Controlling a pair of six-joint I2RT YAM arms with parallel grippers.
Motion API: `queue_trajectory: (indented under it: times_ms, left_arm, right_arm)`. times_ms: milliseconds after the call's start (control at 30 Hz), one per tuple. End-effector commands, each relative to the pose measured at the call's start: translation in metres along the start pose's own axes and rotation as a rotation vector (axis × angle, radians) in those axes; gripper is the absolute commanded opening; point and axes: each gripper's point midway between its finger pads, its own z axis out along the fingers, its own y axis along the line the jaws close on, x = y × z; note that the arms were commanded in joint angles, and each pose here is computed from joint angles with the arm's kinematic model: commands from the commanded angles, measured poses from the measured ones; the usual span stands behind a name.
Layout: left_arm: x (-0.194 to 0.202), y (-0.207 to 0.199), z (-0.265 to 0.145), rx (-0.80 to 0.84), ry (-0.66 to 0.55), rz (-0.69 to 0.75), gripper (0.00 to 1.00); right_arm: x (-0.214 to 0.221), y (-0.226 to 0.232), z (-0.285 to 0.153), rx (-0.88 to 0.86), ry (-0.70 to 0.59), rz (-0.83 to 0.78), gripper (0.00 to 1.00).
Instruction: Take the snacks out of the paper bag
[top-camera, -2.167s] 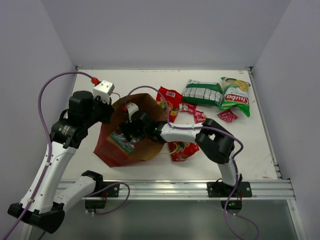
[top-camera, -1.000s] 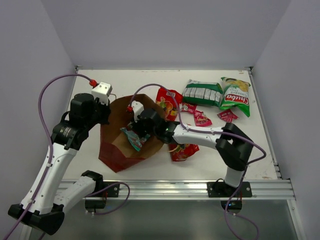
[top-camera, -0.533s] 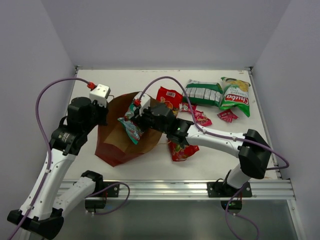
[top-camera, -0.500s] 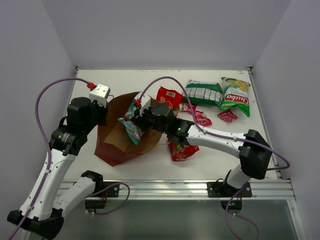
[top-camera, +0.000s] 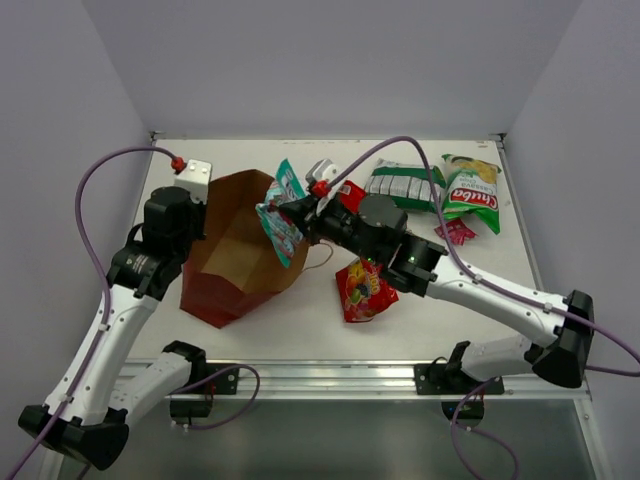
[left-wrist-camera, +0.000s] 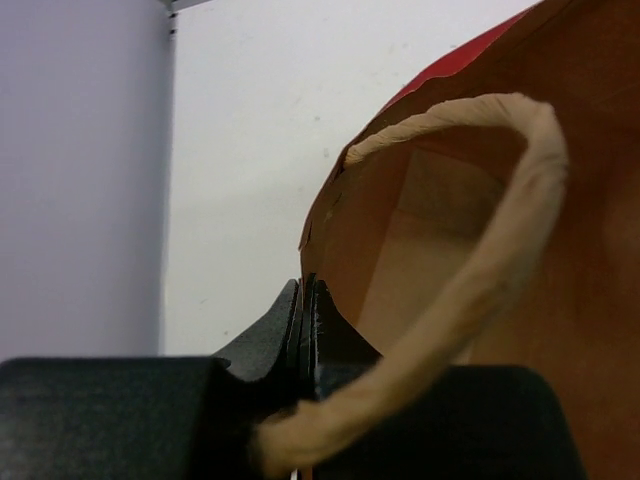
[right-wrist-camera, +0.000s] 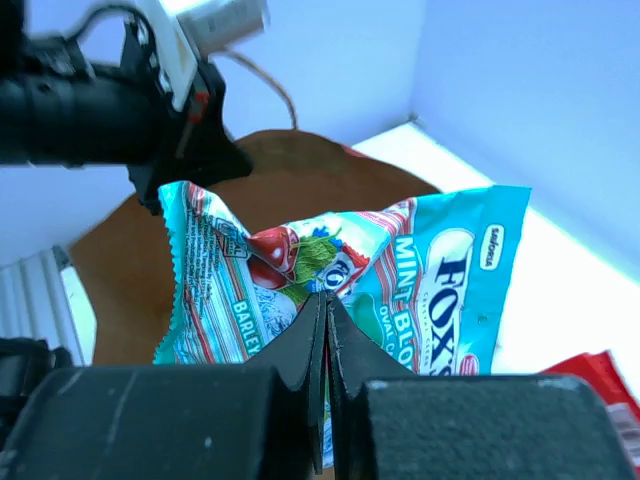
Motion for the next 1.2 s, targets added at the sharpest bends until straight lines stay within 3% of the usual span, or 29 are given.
queue_trajectory:
  times_ms: [0,133,233,400,600,867,1000,1033,1100,1167]
  left_arm:
    - [-0.017,0.035,0.001,-0.201,-0.04,0.029,0.0]
    - [-0.025,0.045,0.006,-0.273,-0.041,0.01,0.0]
    - [-0.028,0.041,0.013,-0.267,-0.041,-0.022,0.0]
    - [-0.032,0.033,0.021,-0.233,-0.047,-0.066,0.0]
    - [-0.043,0.027,0.028,-0.198,-0.069,-0.126,0.0]
    - [-0.047,0.02,0.034,-0.153,-0.077,-0.159,0.0]
    - [-0.057,0.013,0.033,-0.1,-0.102,-0.204,0.0]
    - [-0.059,0.009,0.033,-0.075,-0.105,-0.214,0.0]
    - [-0.065,0.006,0.033,-0.058,-0.112,-0.241,0.0]
    - [-0.065,0.003,0.037,-0.041,-0.097,-0.253,0.0]
  right_arm:
    - [-0.059,-0.018,-0.027,0.077,-0.126,-0.051,0.0]
    - [-0.066,-0.045,-0.063,0.198,-0.136,-0.048,0.0]
    - [-0.042,-0.078,-0.084,0.324,-0.066,-0.022,0.0]
    - [0.017,-0.14,-0.151,0.604,0.038,0.186,0.0]
    - [0.096,-0.178,-0.22,0.918,0.157,0.367,0.0]
    - [0.146,-0.174,-0.229,0.903,0.276,0.468,0.0]
    - [0.164,-0.171,-0.219,0.882,0.345,0.535,0.3]
    - [0.166,-0.17,-0.215,0.875,0.356,0.559,0.43]
    - [0.174,-0.167,-0.205,0.838,0.403,0.595,0.5]
    - [0.164,-0.163,-0.194,0.785,0.399,0.608,0.75]
